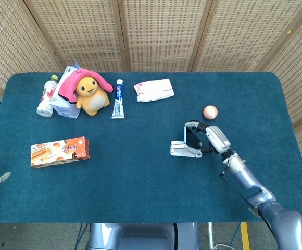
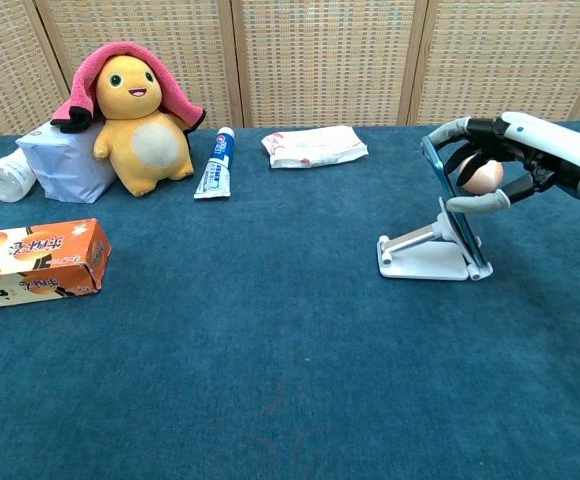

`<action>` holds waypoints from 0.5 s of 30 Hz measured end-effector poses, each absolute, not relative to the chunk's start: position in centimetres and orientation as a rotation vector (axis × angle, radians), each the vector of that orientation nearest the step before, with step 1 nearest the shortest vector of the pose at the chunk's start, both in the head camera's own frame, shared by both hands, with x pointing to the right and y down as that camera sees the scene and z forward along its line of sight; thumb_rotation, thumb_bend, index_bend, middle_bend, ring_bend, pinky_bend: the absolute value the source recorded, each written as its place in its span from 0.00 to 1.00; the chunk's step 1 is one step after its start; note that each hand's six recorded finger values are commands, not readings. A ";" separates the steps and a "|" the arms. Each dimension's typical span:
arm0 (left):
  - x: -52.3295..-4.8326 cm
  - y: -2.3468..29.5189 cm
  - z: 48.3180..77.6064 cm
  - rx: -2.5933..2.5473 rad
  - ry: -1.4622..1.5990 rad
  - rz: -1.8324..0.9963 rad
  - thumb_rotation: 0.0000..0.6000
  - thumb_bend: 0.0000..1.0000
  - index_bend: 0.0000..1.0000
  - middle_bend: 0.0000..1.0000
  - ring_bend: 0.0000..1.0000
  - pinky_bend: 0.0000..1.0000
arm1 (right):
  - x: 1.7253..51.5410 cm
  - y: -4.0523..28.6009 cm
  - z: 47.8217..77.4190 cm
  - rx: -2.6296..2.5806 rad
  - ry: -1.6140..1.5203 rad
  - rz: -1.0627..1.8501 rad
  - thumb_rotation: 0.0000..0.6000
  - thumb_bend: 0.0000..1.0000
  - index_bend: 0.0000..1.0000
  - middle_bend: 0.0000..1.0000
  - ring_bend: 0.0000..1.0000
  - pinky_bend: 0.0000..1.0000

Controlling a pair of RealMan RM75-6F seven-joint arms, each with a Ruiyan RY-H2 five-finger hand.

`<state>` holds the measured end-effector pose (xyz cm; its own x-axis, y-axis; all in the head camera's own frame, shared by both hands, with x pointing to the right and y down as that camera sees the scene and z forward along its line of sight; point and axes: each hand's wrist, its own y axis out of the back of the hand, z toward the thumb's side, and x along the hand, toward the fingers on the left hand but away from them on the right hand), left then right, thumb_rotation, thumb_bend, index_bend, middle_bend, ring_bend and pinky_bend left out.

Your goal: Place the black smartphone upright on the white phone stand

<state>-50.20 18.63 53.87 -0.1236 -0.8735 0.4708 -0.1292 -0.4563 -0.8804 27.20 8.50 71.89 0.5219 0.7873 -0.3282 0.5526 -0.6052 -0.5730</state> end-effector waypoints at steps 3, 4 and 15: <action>-50.2 18.6 53.8 -1.563 1.129 -1.635 1.00 0.00 0.00 0.00 0.00 0.00 | 27.2 8.5 71.8 -2.366 -1.098 0.798 1.00 0.25 0.21 0.20 0.31 0.34; -50.2 18.6 53.8 -1.564 1.131 -1.634 1.00 0.00 0.00 0.00 0.00 0.00 | 27.1 8.5 71.7 -2.365 -1.097 0.796 1.00 0.24 0.21 0.19 0.31 0.34; -50.2 18.7 53.6 -1.565 1.136 -1.626 1.00 0.00 0.00 0.00 0.00 0.00 | 27.1 8.7 71.4 -2.368 -1.085 0.778 1.00 0.23 0.21 0.23 0.30 0.33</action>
<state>-50.17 18.66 53.59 -0.1199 -0.8773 0.4647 -0.1347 -0.4494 -0.8831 27.13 8.71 71.37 0.5390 0.7823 -0.3124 0.5471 -0.6071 -0.5763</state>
